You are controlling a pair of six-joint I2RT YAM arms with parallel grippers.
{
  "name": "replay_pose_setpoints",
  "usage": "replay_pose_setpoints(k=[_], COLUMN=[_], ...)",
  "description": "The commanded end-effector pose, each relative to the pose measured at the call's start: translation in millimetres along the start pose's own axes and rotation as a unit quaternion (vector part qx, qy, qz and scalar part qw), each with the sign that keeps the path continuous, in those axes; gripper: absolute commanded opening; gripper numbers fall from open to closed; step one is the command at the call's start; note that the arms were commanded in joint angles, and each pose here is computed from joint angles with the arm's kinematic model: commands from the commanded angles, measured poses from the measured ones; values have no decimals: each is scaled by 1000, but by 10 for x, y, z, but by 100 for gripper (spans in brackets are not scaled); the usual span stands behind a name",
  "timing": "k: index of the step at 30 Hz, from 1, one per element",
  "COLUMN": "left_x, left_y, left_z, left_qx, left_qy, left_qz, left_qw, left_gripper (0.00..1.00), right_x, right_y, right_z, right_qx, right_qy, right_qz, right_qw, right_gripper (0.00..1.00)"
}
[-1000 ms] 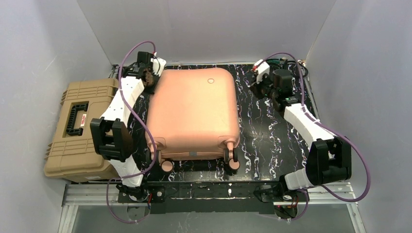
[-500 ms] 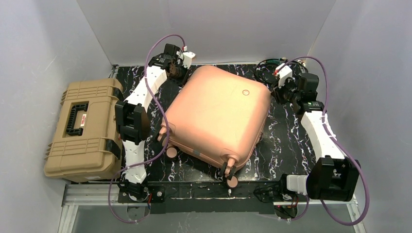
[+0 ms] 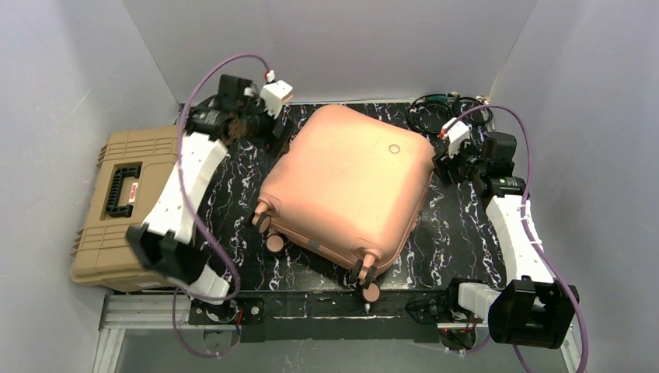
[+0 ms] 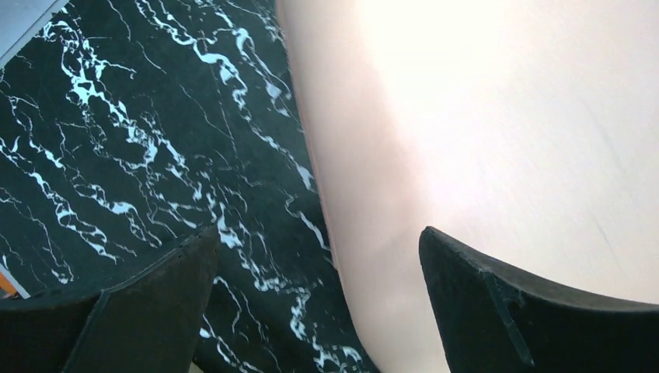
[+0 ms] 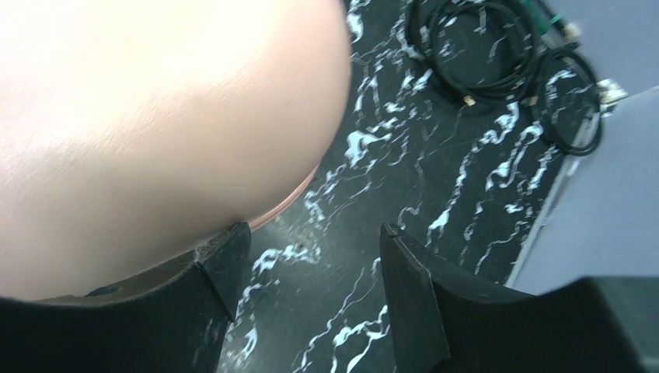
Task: Pack the luggage
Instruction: Zip the luggage at the center of the board.
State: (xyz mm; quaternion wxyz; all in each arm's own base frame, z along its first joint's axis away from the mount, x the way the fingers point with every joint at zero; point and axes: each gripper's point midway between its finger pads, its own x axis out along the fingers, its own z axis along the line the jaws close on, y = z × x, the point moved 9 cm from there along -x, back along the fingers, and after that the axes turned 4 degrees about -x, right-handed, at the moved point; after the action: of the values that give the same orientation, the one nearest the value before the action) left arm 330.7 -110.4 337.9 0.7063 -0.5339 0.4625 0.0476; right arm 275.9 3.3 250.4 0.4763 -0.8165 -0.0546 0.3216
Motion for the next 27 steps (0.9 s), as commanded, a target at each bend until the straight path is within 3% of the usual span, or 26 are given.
replay_pose_setpoints(k=[1,4,6,11,23,27], left_x=[-529,-637,-663,-696,-575,-488], left_y=[528,905,1118,1462,1538,1575], left_z=[-275,-410,-483,-641,-669,-568], left_qx=[40,48,54,57,51,55], left_qy=[71,95,110,148,172,136], left_qz=[8,16,23,22,22,52], left_qw=[997,994,992,987,984,988], left_gripper=[98,98,98,98,98,98], right_x=[-135,-181,-199,-223,-261,-221], right_y=[9,50,81,152,198,244], right_z=[159,227,268,319,361,363], right_qx=[0,-9,-10,-7,-3,8], right_qy=[-74,-114,-131,-117,-91,-102], right_qz=[10,22,28,21,-7,-3], right_qw=[997,993,991,993,996,995], right_gripper=[71,73,79,79,79,79])
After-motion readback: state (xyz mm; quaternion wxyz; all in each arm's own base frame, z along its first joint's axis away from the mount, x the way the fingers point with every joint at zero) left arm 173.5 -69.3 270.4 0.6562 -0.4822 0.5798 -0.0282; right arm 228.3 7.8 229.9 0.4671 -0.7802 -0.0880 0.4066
